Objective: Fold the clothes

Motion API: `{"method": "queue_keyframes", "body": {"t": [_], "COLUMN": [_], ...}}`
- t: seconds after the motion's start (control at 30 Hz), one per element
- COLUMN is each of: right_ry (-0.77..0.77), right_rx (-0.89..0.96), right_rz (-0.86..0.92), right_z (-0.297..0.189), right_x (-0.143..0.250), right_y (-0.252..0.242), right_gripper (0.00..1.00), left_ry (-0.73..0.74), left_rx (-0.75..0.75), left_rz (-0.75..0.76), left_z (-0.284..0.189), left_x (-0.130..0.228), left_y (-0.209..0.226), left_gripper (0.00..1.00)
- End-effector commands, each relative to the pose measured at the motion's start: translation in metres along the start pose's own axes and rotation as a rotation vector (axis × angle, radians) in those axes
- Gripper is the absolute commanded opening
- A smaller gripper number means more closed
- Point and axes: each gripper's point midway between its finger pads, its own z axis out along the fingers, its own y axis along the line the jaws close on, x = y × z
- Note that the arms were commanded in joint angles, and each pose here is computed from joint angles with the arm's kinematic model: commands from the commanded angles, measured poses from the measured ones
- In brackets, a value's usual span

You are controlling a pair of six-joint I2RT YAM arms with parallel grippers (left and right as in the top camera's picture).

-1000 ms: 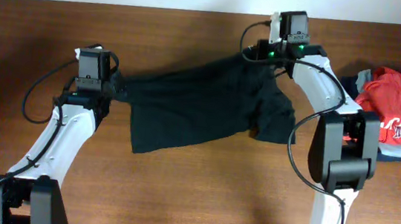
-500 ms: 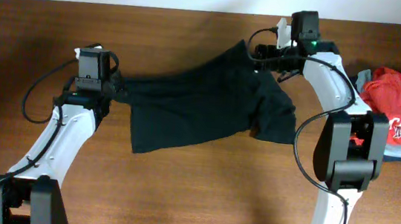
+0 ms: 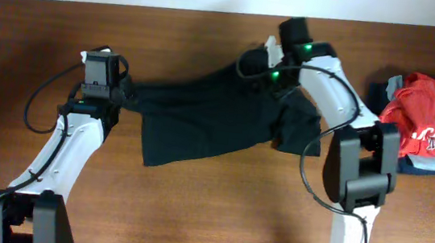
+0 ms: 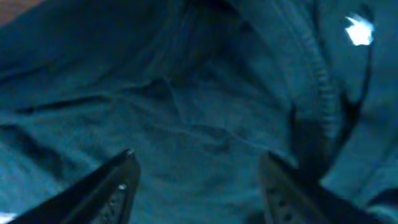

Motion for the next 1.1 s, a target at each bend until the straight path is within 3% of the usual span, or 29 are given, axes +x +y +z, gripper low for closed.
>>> {"method": "queue_keyframes", "body": {"t": [0.0, 0.13, 0.33, 1.07], "right_ry": [-0.029, -0.089, -0.086, -0.062], "right_rx": [0.13, 0.217, 0.229, 0.251], "right_rz": [0.173, 0.34, 0.451, 0.505], "right_z": [0.001, 0.002, 0.012, 0.048], "right_x": [0.004, 0.001, 0.004, 0.014], "right_y": [0.0, -0.004, -0.009, -0.037], "right_gripper": [0.56, 0.57, 0.57, 0.49], "left_ry": [0.007, 0.009, 0.019, 0.021], "left_rx": [-0.016, -0.013, -0.018, -0.019], "left_rz": [-0.015, -0.015, -0.013, -0.013], "left_z": [0.003, 0.003, 0.003, 0.003], "left_x": [0.004, 0.004, 0.007, 0.007], "left_y": [0.004, 0.004, 0.005, 0.005], "left_gripper": [0.01, 0.01, 0.01, 0.01]}}
